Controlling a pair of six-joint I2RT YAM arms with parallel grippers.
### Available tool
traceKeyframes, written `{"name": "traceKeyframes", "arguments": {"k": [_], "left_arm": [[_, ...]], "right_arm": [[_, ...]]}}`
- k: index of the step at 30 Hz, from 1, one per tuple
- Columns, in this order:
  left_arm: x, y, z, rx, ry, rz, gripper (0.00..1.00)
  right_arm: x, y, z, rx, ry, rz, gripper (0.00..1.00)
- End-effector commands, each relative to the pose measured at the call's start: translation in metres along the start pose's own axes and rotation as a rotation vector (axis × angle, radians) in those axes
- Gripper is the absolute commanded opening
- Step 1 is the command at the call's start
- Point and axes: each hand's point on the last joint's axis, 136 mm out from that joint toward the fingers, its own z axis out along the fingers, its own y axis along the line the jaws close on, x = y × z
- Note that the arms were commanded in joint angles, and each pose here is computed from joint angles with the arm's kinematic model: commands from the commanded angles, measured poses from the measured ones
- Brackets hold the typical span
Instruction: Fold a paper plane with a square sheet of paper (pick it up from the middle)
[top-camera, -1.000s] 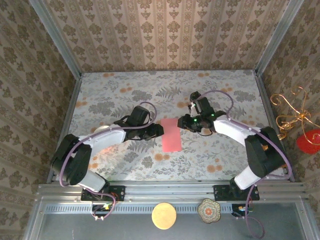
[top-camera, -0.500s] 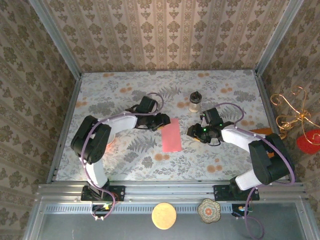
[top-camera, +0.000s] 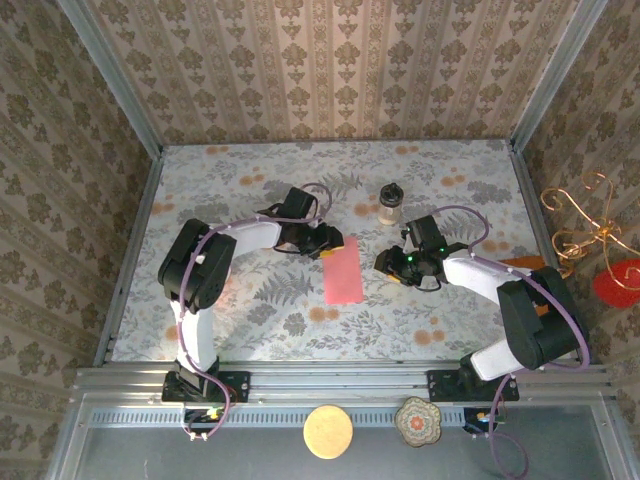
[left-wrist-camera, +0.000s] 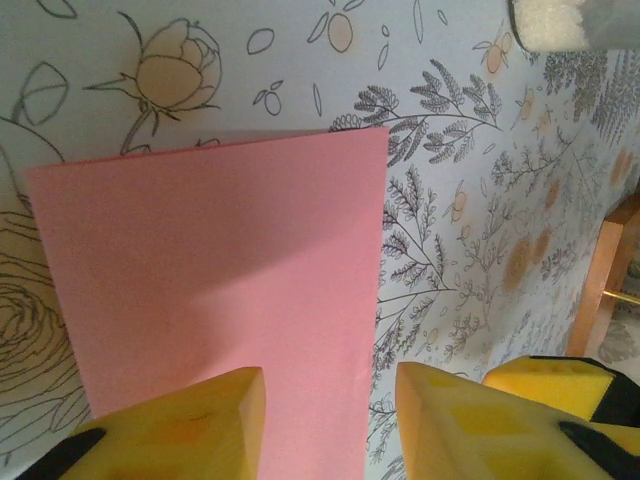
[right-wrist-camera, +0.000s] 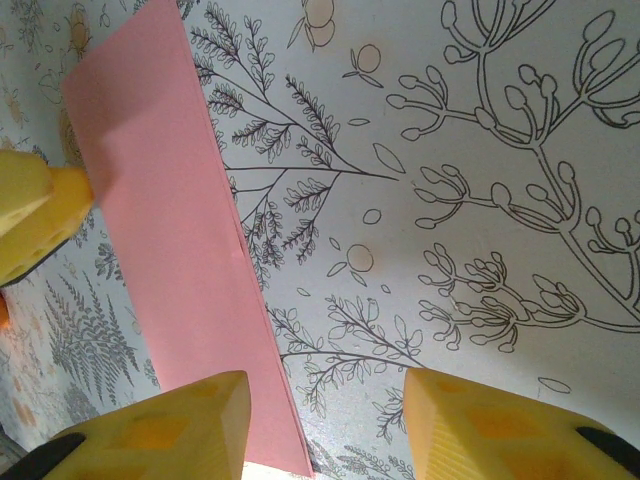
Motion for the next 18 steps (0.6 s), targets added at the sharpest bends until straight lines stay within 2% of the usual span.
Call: {"name": "traceKeyframes", "arguments": {"k": [1, 13, 18], "left_arm": [[0.013, 0.016, 0.003, -0.014, 0.043, -0.004, 0.4], [0.024, 0.063, 0.002, -0.162, 0.023, -0.101, 0.37], [0.025, 0.068, 0.003, -0.164, 0.008, -0.144, 0.37]], "right_arm": [[0.002, 0.005, -0.003, -0.017, 0.019, 0.021, 0.46], [0.041, 0.007, -0.003, -0.021, 0.112, 0.009, 0.44], [0.061, 0.015, 0.009, -0.051, 0.161, 0.024, 0.44]]}}
